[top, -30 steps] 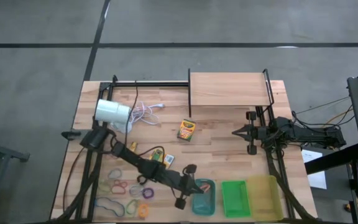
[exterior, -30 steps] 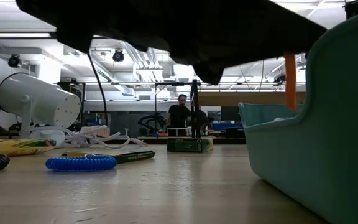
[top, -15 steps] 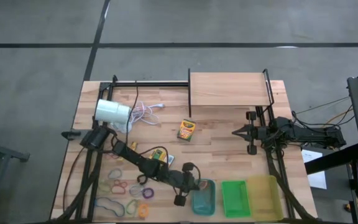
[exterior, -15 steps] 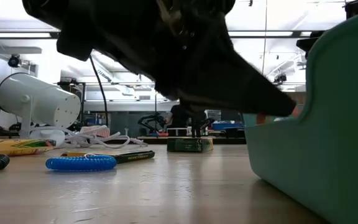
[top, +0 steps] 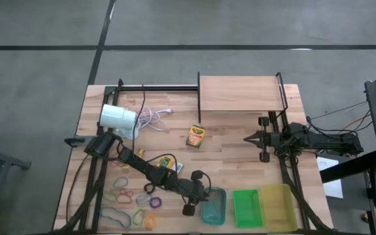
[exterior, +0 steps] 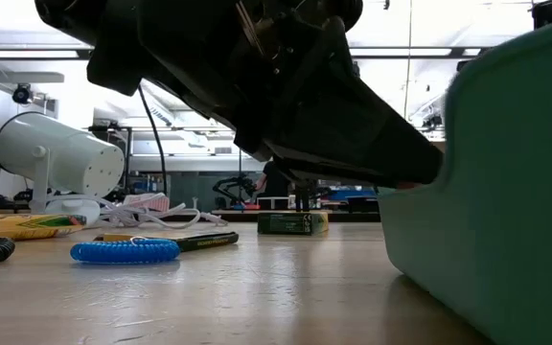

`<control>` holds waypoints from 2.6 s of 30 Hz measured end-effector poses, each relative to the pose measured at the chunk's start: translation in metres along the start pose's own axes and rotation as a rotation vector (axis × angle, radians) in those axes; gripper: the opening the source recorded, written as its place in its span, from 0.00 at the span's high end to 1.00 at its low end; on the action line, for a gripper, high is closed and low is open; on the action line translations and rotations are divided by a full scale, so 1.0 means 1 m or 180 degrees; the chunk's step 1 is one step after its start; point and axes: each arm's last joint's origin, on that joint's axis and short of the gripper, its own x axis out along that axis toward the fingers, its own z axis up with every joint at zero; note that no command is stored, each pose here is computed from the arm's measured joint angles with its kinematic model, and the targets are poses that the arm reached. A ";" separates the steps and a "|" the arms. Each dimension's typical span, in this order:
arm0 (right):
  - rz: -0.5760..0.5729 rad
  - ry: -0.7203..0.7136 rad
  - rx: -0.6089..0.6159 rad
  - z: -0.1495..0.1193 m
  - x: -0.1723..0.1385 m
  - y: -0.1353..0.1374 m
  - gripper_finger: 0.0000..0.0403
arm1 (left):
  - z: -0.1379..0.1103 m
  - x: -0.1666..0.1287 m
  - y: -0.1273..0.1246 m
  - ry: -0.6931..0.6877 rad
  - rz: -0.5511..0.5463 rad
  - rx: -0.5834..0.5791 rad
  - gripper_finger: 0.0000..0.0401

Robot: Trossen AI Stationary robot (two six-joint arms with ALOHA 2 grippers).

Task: Pick & Place Office Desk Supplies
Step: Put the orange rubber band into the blue bin, then put the red rubber band into the blue bin

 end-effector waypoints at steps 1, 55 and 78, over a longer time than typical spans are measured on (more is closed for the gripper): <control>0.0001 -0.0001 0.0000 0.000 0.000 0.000 0.98 | 0.000 0.000 0.000 -0.0001 0.0000 0.0000 0.73; 0.0022 0.0053 0.0004 -0.002 0.000 0.001 0.98 | -0.003 -0.090 -0.076 0.0545 0.1438 -0.1841 0.54; 0.0020 0.0054 0.0004 -0.002 0.000 0.001 0.98 | -0.030 -0.167 -0.091 0.2659 0.2450 -0.3788 0.60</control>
